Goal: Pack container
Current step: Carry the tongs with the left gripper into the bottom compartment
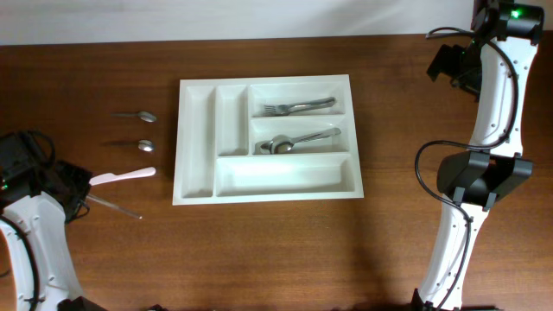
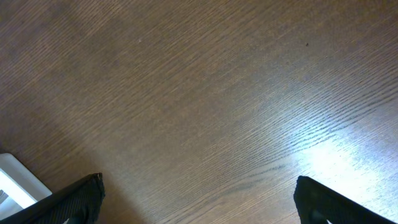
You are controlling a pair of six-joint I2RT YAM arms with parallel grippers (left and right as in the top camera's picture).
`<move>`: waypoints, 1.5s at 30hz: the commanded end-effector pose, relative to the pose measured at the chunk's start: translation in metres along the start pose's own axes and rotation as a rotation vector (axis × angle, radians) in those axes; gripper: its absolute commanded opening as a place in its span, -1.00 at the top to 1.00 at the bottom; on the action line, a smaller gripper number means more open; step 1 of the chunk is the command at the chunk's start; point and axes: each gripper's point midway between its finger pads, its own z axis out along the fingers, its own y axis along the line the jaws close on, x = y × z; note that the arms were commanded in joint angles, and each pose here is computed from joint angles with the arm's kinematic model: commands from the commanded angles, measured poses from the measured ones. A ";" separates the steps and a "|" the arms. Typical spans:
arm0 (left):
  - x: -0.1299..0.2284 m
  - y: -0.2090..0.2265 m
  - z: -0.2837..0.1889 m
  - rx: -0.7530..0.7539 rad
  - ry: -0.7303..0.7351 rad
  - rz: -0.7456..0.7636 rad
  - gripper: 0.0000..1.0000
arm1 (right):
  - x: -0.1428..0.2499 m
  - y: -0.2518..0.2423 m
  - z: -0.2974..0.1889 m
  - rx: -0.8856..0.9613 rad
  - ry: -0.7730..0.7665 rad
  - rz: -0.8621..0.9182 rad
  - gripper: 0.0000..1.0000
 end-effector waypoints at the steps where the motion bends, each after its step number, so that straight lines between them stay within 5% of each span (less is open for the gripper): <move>1: 0.008 -0.033 -0.010 0.132 0.030 -0.001 0.96 | -0.004 -0.002 -0.019 -0.018 -0.037 0.000 -0.97; 10: 0.053 -0.118 -0.022 0.304 0.015 0.197 0.96 | -0.004 -0.002 -0.019 -0.018 -0.037 0.000 -0.98; 27: 0.199 -0.238 -0.026 0.460 0.190 -0.189 0.96 | -0.004 -0.002 -0.019 -0.018 -0.037 0.000 -0.98; 37: 0.290 -0.248 -0.005 0.390 0.329 -0.251 0.96 | -0.004 -0.002 -0.019 -0.018 -0.037 0.000 -0.98; 45: 0.324 -0.243 -0.015 0.367 0.375 -0.277 0.96 | -0.004 -0.002 -0.019 -0.018 -0.037 0.000 -0.97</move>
